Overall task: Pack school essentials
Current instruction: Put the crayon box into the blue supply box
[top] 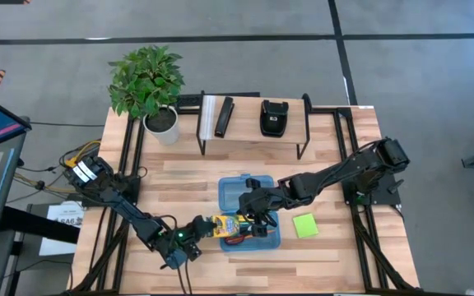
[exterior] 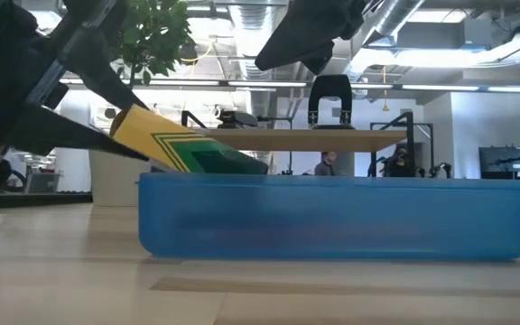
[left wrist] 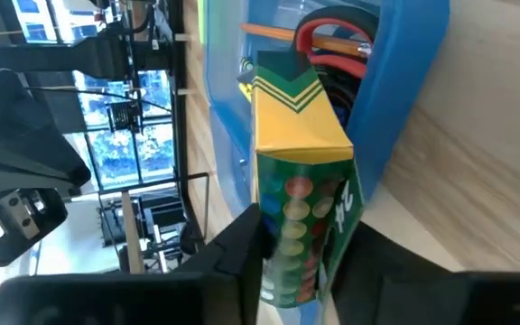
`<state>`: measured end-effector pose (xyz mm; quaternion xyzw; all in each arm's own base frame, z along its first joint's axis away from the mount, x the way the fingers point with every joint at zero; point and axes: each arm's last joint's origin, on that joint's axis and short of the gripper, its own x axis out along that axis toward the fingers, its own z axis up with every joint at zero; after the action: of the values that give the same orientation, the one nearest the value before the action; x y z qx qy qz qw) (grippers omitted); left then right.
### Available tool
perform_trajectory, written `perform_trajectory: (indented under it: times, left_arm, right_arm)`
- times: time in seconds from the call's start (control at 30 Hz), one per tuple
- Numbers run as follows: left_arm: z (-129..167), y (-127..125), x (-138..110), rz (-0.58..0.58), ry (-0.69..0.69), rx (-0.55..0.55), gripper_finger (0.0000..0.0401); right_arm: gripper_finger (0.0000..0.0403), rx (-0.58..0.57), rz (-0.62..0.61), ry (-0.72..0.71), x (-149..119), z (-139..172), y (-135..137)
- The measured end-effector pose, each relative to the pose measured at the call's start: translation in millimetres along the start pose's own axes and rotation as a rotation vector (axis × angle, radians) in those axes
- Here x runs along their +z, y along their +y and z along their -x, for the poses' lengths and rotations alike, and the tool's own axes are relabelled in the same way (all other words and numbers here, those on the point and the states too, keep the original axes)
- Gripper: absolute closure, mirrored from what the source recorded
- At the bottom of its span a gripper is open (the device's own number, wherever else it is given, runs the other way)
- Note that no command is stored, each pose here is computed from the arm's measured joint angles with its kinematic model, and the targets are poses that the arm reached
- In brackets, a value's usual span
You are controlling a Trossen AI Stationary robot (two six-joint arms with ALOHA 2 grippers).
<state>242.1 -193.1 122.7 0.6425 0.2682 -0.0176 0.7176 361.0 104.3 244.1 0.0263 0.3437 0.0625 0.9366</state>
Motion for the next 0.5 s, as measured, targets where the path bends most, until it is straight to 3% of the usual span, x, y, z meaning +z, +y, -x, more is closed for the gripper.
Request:
perform_trajectory:
  times: [0.3, 0.5]
  left_arm:
    - [1, 17, 13, 0.042, 0.014, 0.063, 0.0349]
    - [-7, 25, 14, 0.119, -0.051, 0.008, 0.0351]
  right_arm:
    - [0.0390, 0.003, 0.004, 0.007, -1, 1, 2]
    - [0.0390, -0.016, 0.007, -0.001, 2, 19, 8]
